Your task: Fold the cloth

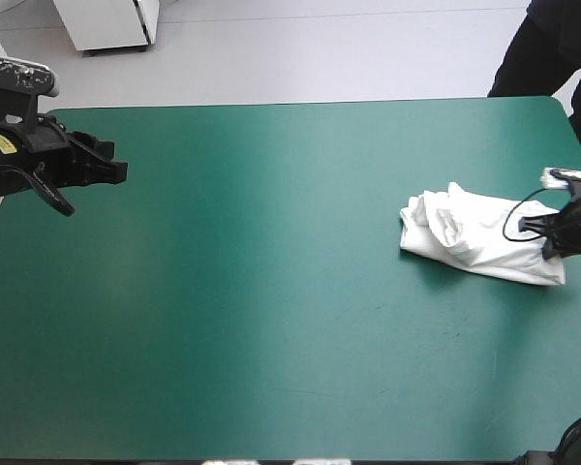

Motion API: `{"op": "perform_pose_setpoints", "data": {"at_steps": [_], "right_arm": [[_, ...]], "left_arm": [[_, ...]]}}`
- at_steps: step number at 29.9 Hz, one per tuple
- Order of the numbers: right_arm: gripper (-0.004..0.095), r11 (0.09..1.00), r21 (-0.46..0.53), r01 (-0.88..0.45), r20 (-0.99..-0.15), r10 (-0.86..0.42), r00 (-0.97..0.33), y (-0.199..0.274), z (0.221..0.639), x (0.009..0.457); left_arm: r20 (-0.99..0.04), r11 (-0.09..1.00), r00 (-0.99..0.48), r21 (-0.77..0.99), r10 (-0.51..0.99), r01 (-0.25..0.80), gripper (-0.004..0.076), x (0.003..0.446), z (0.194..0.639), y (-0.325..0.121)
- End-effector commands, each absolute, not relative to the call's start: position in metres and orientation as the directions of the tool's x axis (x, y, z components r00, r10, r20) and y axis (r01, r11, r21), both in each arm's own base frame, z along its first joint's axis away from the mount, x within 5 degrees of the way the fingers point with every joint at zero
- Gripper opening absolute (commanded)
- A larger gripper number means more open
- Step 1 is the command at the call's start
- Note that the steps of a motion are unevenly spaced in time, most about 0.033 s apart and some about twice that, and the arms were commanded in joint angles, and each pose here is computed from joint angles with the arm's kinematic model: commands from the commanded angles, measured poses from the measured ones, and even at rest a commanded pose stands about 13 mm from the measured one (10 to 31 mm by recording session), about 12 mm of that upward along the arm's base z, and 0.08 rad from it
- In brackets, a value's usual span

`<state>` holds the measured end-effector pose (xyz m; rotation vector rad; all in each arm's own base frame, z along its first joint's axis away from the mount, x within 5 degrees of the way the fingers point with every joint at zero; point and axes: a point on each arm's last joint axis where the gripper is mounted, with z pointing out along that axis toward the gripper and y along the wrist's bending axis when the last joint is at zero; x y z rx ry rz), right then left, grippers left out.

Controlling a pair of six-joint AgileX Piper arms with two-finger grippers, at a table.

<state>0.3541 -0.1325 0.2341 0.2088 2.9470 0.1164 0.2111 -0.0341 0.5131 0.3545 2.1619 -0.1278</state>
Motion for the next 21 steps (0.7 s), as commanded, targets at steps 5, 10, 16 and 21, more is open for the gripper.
{"op": "perform_pose_setpoints", "data": {"at_steps": [5,10,16,21], "right_arm": [[-0.0007,0.952,0.097,0.289,-0.279,0.305,-0.911,-0.177,0.257,0.316],[-0.0007,0.949,0.111,0.294,-0.286,0.314,-0.905,-0.176,0.256,0.317],[0.0122,0.953,0.11,0.281,-0.292,0.302,-0.908,-0.174,0.261,0.315],[0.0425,0.956,0.105,0.273,-0.326,0.293,-0.899,-0.173,0.28,0.313]], "left_arm": [[-0.876,0.95,-0.451,0.027,0.173,0.312,0.0287,0.203,0.529,-0.037],[-0.877,0.943,-0.443,0.034,0.187,0.331,0.0287,0.203,0.529,-0.038],[-0.877,0.943,-0.443,0.032,0.186,0.332,0.0287,0.203,0.529,-0.038],[-0.877,0.943,-0.443,0.033,0.187,0.332,0.0288,0.203,0.529,-0.038]]}}
